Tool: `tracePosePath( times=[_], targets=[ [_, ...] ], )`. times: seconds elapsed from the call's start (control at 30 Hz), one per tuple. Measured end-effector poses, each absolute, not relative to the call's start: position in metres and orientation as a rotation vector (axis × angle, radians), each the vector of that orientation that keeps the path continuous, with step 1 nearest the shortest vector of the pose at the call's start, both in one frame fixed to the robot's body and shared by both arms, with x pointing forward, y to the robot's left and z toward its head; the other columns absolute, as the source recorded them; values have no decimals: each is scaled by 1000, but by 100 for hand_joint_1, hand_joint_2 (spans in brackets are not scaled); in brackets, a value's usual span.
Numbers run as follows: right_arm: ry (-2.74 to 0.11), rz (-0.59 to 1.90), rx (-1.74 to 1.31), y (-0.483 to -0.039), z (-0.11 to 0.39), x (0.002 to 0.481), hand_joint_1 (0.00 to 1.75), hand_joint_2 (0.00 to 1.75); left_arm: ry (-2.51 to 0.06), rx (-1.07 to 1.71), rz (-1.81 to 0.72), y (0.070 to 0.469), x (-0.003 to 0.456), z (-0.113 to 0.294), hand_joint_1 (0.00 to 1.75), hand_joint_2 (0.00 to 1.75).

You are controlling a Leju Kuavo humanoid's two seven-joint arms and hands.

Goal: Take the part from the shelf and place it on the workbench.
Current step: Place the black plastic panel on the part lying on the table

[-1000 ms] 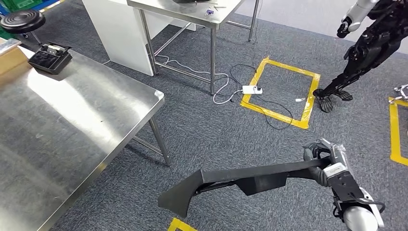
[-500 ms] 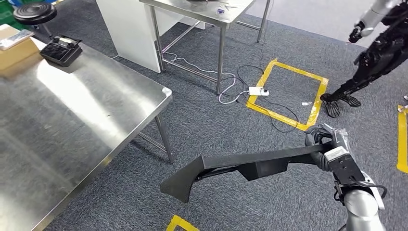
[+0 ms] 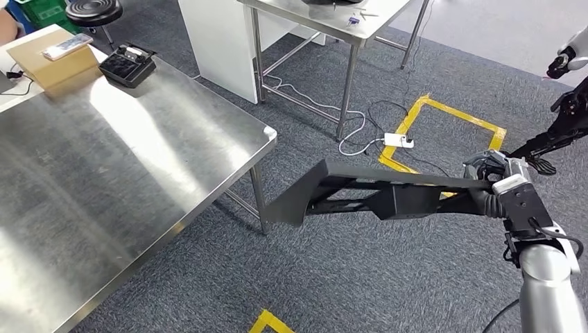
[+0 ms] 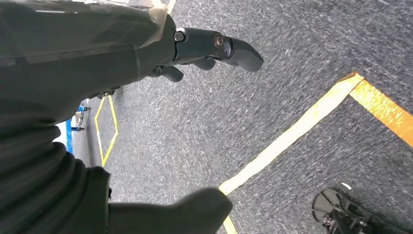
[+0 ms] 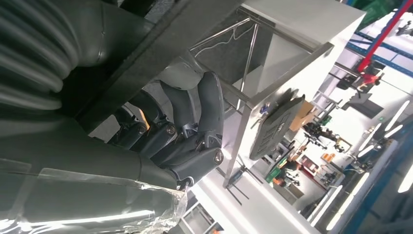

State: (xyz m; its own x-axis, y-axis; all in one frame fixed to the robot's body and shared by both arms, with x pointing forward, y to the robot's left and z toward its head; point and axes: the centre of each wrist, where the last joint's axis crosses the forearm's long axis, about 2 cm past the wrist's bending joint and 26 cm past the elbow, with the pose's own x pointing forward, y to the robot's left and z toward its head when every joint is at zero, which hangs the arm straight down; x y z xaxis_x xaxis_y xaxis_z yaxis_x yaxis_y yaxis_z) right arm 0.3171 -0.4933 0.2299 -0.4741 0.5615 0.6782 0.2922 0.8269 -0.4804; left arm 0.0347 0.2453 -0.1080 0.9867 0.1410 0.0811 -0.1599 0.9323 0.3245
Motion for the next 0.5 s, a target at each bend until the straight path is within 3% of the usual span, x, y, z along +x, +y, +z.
tracePosePath(
  times=[0.5],
  targets=[
    [-2080, 327, -609, -507, 232, 318, 175, 175, -57, 340, 147, 246, 37, -108, 0, 175]
  ],
)
